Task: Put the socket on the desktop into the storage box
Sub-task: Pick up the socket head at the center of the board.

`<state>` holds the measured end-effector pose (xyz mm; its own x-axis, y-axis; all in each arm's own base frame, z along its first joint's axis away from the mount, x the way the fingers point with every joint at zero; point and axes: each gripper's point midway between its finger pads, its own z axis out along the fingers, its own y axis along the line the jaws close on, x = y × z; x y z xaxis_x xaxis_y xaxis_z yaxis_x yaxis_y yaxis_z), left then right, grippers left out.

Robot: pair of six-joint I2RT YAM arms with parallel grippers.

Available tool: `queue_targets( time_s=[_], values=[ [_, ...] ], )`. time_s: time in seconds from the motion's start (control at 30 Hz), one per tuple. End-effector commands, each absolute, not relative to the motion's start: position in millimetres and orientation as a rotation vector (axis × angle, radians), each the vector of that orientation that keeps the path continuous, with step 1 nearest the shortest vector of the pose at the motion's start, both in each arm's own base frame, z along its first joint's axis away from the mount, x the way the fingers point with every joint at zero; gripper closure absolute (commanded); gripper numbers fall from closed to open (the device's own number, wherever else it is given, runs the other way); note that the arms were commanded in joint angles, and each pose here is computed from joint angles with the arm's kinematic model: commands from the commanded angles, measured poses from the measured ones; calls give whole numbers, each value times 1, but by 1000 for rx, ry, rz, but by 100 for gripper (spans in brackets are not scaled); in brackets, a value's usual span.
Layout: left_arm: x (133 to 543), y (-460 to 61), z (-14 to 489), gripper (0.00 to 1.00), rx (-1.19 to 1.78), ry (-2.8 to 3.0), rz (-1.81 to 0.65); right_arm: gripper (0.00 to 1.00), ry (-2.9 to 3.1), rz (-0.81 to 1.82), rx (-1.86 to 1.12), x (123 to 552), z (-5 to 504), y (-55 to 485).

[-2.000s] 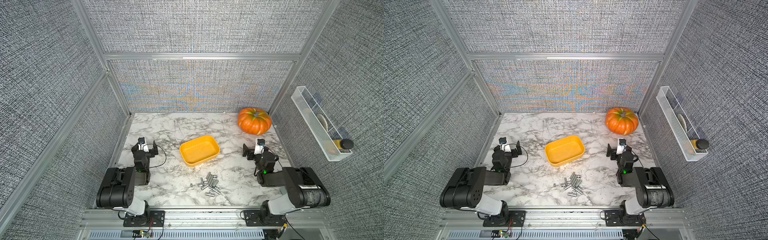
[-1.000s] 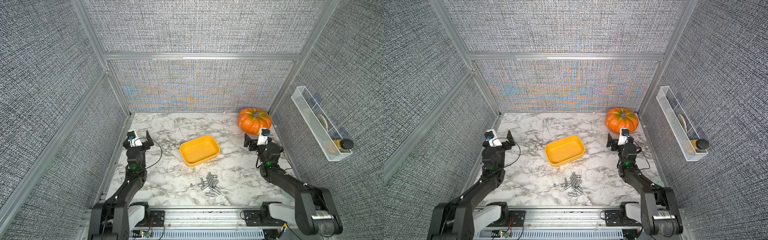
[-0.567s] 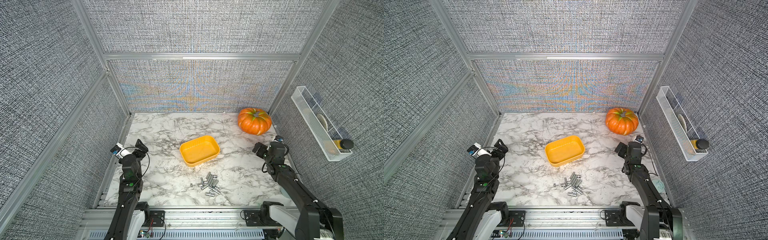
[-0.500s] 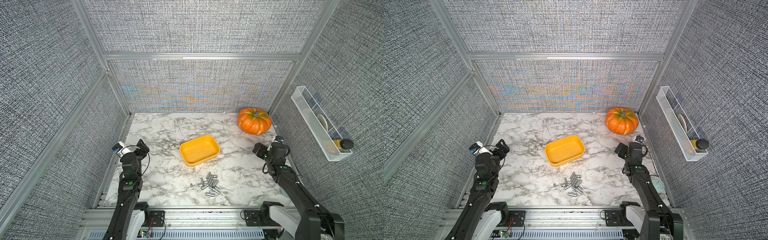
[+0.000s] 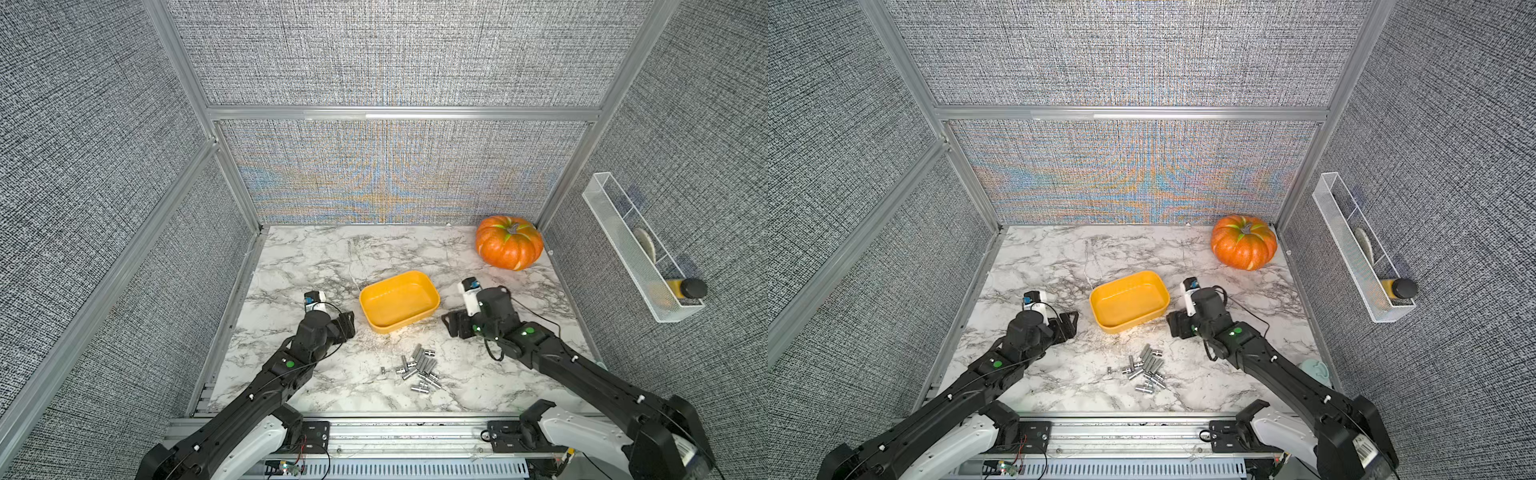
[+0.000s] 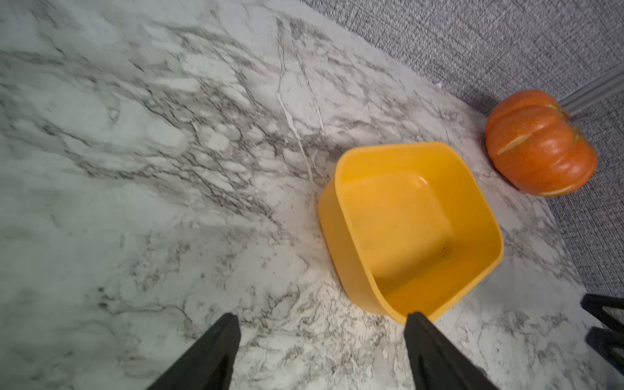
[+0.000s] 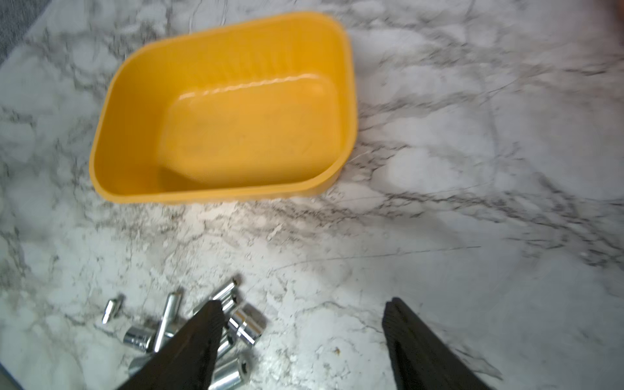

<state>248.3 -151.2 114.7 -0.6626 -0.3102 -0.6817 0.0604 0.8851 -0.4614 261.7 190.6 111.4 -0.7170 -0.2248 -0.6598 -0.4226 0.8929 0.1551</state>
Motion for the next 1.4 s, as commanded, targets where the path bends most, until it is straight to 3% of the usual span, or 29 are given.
queue_targets(
  time_s=[0.0, 0.1, 0.23, 0.7, 1.37],
  values=[
    [238, -164, 104, 19, -211, 2259, -585, 31, 2431, 331, -580, 253, 91, 199],
    [223, -185, 90, 20, -145, 2324, -607, 41, 2442, 337, -676, 255, 75, 209],
    [215, -200, 76, 20, -94, 2383, -564, 46, 2475, 321, -772, 259, 57, 219],
    [207, -213, 63, 20, -44, 2435, -619, 50, 2469, 332, -974, 243, 41, 237],
    [202, -231, 51, 20, 86, 2521, -613, 50, 2510, 353, -905, 229, 48, 234]
  ],
)
